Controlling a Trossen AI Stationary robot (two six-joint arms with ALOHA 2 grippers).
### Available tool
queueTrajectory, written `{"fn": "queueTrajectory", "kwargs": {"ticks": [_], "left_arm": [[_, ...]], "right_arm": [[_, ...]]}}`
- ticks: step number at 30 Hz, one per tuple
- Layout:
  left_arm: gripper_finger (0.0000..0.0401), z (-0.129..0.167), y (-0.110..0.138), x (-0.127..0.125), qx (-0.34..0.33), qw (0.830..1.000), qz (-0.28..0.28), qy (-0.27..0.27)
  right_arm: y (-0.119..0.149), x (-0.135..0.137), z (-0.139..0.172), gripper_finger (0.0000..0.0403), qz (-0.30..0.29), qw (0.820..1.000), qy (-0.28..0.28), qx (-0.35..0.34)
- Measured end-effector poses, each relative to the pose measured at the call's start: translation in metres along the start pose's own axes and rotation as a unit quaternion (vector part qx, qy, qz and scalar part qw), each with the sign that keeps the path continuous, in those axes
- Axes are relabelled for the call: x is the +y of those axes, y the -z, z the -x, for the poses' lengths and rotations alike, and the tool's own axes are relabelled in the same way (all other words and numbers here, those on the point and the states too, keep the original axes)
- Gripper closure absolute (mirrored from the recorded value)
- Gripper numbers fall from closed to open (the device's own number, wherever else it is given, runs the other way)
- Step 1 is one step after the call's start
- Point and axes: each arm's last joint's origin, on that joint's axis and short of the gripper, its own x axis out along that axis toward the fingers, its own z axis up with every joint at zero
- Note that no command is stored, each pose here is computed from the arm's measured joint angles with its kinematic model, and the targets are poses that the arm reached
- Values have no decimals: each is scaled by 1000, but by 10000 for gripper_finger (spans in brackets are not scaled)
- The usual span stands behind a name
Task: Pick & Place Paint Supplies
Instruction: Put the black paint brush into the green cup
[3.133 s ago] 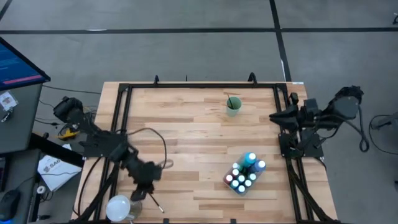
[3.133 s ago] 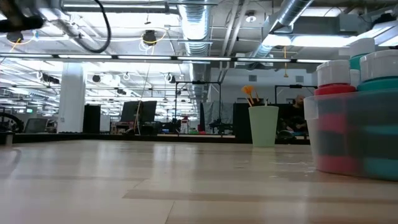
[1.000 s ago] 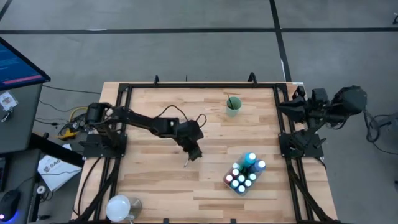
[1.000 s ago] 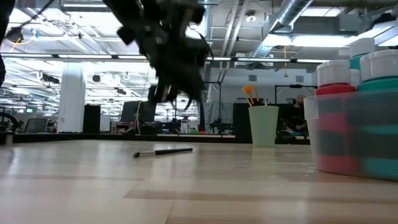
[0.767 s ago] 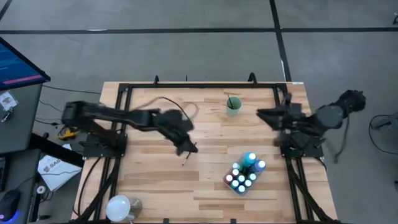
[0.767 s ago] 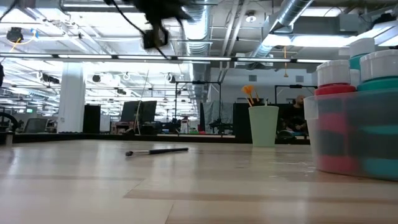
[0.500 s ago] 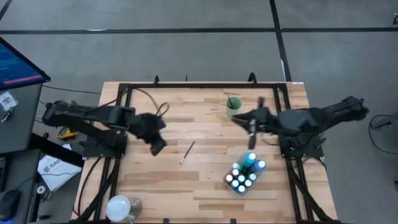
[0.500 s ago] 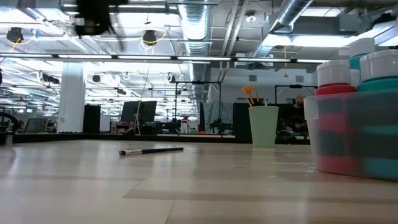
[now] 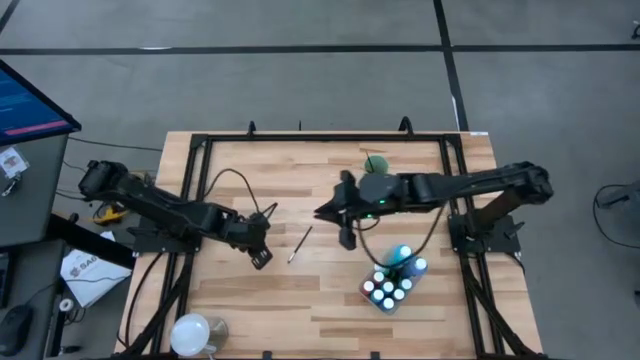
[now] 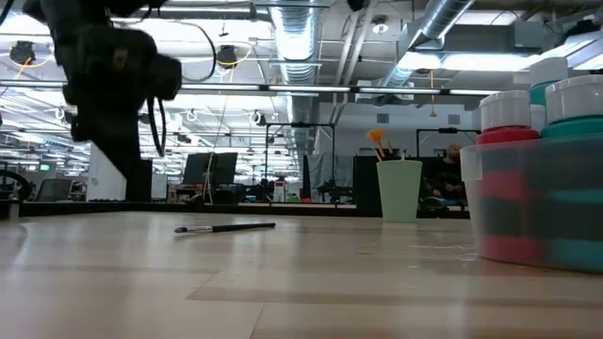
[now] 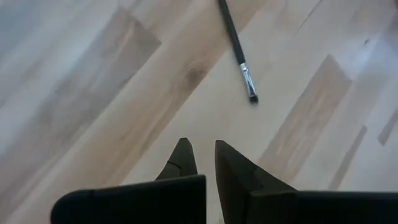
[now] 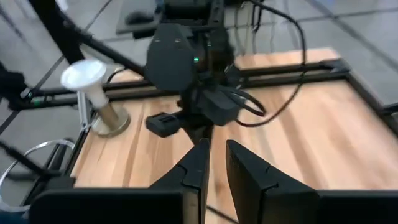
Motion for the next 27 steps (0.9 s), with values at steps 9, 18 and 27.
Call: {"fn": "queueTrajectory", "kwargs": {"ticks": [9,18,27], "left_arm": [[401,7,12,2,16,998,3,64],[401,51,10,11,-31,990,32,130],[401,72,14,19,-41,985,34,164]], "right_arm": [[37,2,-69,354,44,995,-33,78],[61,-6,-143,338,93,986,-71,115],[74,-10,-201,268,184,960,-130,168]]}}
